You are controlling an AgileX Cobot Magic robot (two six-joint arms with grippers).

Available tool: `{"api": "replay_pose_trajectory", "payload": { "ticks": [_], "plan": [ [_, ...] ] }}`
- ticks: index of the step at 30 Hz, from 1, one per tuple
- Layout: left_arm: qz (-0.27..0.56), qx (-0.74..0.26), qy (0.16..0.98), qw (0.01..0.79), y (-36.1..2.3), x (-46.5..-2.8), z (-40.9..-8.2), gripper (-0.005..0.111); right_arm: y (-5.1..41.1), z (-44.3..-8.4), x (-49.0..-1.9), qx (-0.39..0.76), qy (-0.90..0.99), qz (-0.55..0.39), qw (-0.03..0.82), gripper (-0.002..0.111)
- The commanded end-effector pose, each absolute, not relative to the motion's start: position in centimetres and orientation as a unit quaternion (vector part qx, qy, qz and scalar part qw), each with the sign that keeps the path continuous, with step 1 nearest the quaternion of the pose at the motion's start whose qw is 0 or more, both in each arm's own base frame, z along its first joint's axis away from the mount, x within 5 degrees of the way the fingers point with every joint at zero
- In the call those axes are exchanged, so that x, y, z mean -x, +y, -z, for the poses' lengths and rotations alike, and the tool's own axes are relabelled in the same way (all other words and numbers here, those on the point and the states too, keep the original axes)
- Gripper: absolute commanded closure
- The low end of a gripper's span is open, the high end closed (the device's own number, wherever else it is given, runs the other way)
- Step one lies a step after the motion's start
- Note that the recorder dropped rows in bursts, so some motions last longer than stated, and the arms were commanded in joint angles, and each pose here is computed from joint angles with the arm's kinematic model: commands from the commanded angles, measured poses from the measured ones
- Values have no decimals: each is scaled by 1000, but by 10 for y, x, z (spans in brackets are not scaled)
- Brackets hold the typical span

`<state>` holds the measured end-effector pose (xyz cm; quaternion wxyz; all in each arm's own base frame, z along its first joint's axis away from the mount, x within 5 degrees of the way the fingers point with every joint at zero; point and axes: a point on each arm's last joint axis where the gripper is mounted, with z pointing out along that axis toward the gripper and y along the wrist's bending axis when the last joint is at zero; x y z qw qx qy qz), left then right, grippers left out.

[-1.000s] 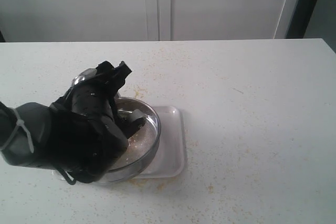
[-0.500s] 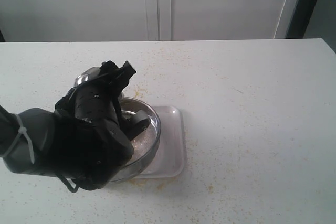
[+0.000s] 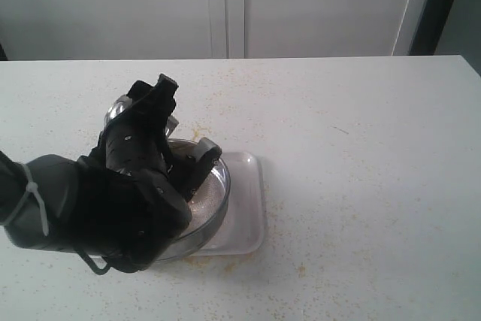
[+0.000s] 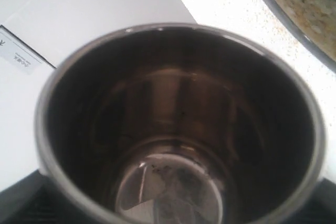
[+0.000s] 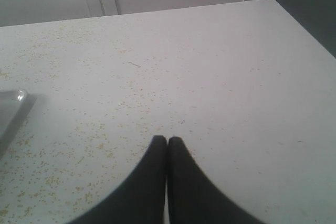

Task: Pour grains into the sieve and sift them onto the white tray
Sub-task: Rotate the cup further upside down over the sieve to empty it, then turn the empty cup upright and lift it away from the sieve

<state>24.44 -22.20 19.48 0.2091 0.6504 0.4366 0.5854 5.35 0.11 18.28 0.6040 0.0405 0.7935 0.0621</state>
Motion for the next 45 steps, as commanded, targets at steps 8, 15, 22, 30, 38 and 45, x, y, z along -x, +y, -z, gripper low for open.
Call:
{"api": "replay_pose_trajectory", "payload": {
  "ticks": [8, 15, 22, 30, 38, 45],
  "plan": [
    [-518, -577, 533, 340, -223, -240, -218, 107, 1, -183, -54, -44, 789, -61, 610, 108],
    [-415, -529, 608, 423, -226, -236, -228, 107, 1, -183, -54, -44, 789, -61, 610, 108],
    [-281, -504, 670, 467, -228, -242, -226, 107, 1, -183, -54, -44, 789, -61, 610, 108],
    [-176, -429, 739, 489, -204, -263, -234, 107, 1, -183, -54, -44, 789, -61, 610, 108],
    [-78, -385, 775, 496, -179, -280, -243, 107, 1, -183, -54, -44, 789, -61, 610, 108],
    [-20, -373, 784, 496, -159, -289, -249, 107, 1, -183, -54, -44, 789, -61, 610, 108]
  ]
}}
